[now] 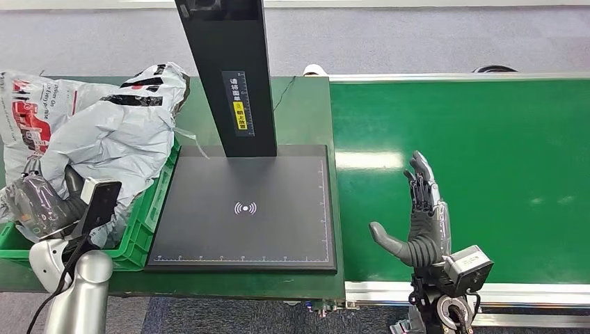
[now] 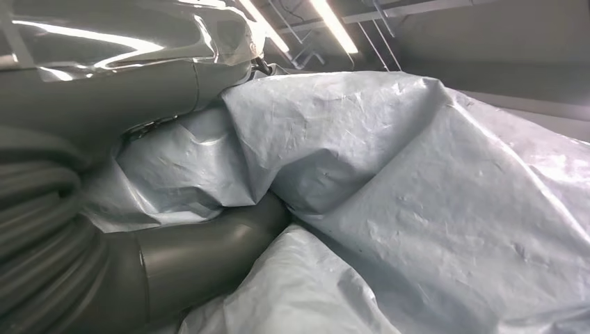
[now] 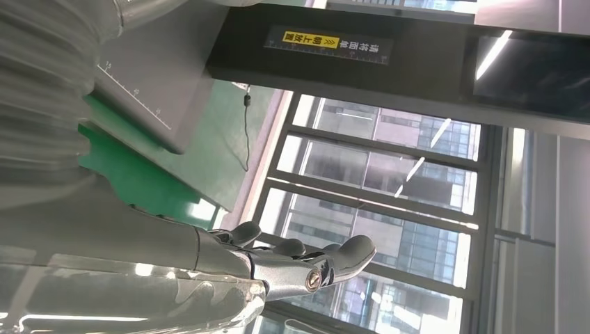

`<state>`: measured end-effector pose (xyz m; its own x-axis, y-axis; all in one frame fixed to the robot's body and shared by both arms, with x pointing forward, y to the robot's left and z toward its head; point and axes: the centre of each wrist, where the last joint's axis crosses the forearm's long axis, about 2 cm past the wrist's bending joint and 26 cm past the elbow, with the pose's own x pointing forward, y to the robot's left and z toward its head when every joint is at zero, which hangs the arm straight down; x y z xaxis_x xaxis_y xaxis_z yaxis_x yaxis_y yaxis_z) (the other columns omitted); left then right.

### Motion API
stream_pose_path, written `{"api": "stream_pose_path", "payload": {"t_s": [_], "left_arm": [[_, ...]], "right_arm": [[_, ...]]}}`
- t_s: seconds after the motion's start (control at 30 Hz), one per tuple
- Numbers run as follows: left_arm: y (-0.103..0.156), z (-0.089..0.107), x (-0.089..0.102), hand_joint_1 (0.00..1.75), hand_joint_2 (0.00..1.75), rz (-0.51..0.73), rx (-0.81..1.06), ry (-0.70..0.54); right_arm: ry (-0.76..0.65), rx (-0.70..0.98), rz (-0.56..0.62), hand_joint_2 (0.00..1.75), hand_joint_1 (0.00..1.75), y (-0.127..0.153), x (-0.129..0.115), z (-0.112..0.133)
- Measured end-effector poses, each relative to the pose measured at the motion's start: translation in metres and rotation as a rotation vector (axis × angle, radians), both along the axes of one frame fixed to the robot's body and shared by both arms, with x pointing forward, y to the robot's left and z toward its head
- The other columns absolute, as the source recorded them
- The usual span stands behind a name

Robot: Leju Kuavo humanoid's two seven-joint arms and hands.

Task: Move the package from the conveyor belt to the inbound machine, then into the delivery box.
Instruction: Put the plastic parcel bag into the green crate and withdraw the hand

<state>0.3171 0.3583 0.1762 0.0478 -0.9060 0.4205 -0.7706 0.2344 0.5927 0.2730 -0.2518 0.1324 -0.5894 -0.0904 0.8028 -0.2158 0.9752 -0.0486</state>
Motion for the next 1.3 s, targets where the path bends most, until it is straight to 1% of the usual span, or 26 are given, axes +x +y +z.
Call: {"api": "stream_pose_path", "payload": {"t_s": [0.07,0.13,0.2,0.3,0.43,0.5,0.63,0.77,1.03,1.17,1.23,1.3], "left_arm": [[0.001,0.0,0.0,1.75,1.75,0.011,0.001,0.018],[0.004,-0.002,0.002,1.75,1.75,0.038,0.0,0.081],[0.011,-0.006,0.006,1.75,1.75,0.073,-0.009,0.194],[0.023,-0.018,0.012,1.75,1.75,0.121,-0.023,0.362],[0.039,-0.035,0.017,1.75,1.75,0.162,-0.057,0.529],[0.046,-0.042,0.02,1.75,1.75,0.161,-0.08,0.619],[0.06,-0.05,0.03,1.75,1.75,0.101,-0.136,0.829],[0.072,-0.055,0.037,1.75,1.75,0.071,-0.196,0.912],[0.092,-0.062,0.041,1.75,1.75,0.077,-0.256,0.985],[0.104,-0.061,0.044,0.0,1.75,0.071,-0.271,1.03],[0.107,-0.061,0.045,0.0,1.75,0.08,-0.261,1.006],[0.105,-0.063,0.044,0.0,1.75,0.099,-0.244,0.94]], "right_arm": [[0.0,0.0,0.0,1.75,0.0,0.0,0.0,0.0],[0.0,-0.001,0.001,1.75,0.0,0.0,0.0,0.0],[0.002,-0.005,0.001,1.75,0.0,-0.001,0.0,0.0],[0.007,-0.014,0.002,1.75,0.0,-0.004,0.0,0.0],[0.01,-0.025,0.008,1.75,0.0,-0.006,0.0,-0.001],[0.011,-0.033,0.011,1.75,0.0,-0.007,0.0,-0.001],[0.01,-0.039,0.017,1.75,0.0,-0.007,0.001,-0.002],[0.012,-0.046,0.022,1.75,0.0,-0.005,0.006,-0.001],[0.022,-0.049,0.03,1.75,0.0,-0.002,0.011,-0.002],[0.015,-0.052,0.038,1.75,0.0,0.0,0.018,0.002],[0.013,-0.052,0.04,1.75,0.0,0.001,0.021,0.004],[0.015,-0.053,0.041,1.75,0.0,0.002,0.022,0.005]]}}
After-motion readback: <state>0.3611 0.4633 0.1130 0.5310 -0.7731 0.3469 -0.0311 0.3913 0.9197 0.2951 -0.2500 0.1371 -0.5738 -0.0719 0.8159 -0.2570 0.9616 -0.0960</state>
